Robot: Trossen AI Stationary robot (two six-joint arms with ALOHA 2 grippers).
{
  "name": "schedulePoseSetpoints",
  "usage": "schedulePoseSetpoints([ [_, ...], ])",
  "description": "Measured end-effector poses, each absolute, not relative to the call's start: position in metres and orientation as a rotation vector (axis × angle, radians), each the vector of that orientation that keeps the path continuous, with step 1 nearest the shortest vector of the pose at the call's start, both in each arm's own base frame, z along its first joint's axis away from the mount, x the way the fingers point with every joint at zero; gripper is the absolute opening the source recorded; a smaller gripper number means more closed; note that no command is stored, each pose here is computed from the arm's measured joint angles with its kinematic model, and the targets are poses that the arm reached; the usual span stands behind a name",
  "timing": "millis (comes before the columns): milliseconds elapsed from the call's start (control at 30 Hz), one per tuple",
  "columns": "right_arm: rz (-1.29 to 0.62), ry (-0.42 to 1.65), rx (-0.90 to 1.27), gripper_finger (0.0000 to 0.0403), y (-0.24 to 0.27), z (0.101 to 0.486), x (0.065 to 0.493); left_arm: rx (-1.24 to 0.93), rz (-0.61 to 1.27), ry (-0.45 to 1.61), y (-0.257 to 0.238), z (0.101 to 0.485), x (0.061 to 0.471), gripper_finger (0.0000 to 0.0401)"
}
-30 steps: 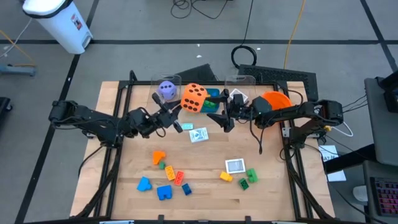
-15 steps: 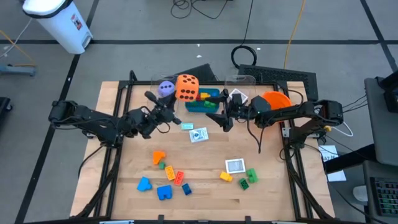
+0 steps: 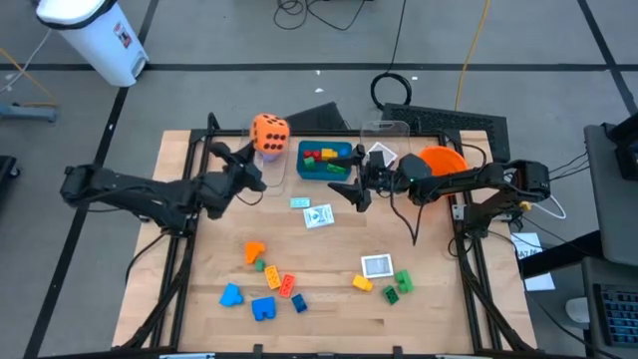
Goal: Pick & Place Toys
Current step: Put the orange dice into the left transparent bin
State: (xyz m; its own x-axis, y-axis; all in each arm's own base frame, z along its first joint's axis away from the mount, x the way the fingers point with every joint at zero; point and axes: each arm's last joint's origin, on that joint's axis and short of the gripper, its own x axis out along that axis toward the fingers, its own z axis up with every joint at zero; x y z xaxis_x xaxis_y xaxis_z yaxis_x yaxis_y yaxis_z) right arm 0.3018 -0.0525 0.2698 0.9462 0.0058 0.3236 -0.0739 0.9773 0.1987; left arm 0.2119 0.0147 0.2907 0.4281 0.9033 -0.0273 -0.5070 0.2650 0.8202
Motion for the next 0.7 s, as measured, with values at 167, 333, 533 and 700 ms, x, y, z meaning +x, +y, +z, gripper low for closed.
schedulePoseSetpoints([
  [167, 0.043, -0.314, 0.236, 0.0348, -0.053, 0.269, 0.302, 0.754, 1.014, 0.609, 0.023, 0.285, 0.192, 0.0002],
  [333, 0.04, -0.296, 0.244, 0.0348, -0.053, 0.267, 0.303, 0.656, 0.879, 0.679, 0.033, 0.269, 0.186, 0.0],
  [533, 0.034, -0.256, 0.251, 0.0348, -0.053, 0.263, 0.304, 0.555, 0.766, 0.787, 0.049, 0.253, 0.186, 0.0001],
  [700, 0.031, -0.236, 0.254, 0.0348, -0.053, 0.261, 0.304, 0.484, 0.692, 0.913, 0.058, 0.257, 0.189, 0.0001],
])
